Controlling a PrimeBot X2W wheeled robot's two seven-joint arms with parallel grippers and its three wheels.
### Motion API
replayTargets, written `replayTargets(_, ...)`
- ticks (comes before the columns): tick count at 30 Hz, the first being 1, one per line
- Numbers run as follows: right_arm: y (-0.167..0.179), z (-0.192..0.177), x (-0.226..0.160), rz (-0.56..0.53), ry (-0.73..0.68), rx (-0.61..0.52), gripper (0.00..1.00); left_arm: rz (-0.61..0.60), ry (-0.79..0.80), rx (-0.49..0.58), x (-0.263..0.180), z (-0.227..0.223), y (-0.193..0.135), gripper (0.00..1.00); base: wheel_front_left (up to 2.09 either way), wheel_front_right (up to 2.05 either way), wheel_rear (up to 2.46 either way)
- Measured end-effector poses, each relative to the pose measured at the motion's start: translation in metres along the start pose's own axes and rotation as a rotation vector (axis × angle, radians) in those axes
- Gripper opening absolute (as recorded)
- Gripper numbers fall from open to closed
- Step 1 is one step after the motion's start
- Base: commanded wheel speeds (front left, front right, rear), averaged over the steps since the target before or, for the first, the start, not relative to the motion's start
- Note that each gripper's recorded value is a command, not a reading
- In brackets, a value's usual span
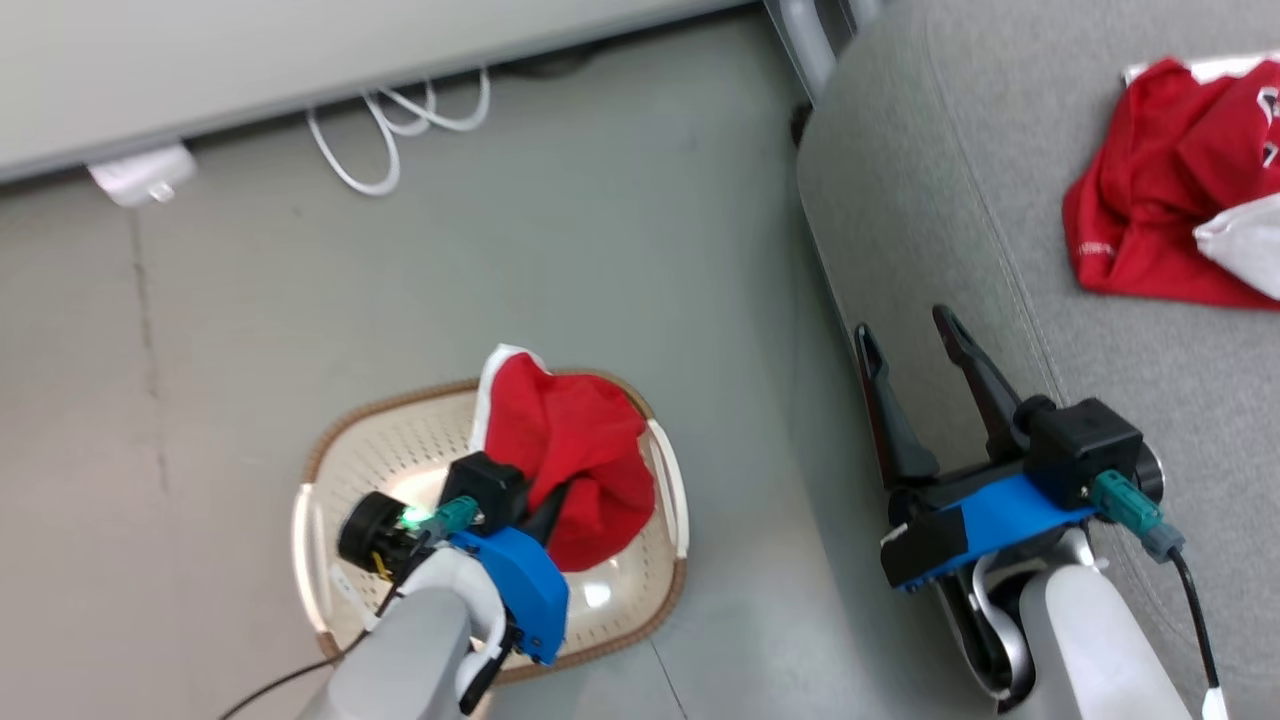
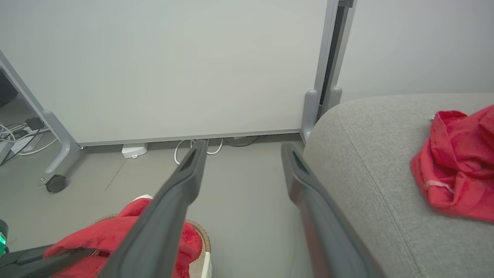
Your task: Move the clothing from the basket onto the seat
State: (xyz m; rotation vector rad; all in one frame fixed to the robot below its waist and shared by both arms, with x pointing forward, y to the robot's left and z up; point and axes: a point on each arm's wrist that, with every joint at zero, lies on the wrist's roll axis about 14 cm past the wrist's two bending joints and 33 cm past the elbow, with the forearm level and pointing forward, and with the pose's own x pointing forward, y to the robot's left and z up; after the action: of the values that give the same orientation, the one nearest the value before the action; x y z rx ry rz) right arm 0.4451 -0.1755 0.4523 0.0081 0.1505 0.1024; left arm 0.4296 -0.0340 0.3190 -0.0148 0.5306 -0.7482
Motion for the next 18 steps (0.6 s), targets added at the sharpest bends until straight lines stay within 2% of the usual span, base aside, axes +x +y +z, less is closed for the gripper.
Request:
replayTargets(12, 0.043, 0.052, -0.041, 0.098, -0.113, 0.013, 1.0, 0.001, -0.278, 0.12, -0.064, 0.116, -0.032, 0.0, 0.0, 0.0, 0.0)
replayTargets(18, 0.064, 0.067, -0.055, 0.154, -0.147, 0.014, 1.0, -0.005, -0.399, 0.171, -0.094, 0.173, -0.047, 0.0, 0.0, 0.0, 0.0)
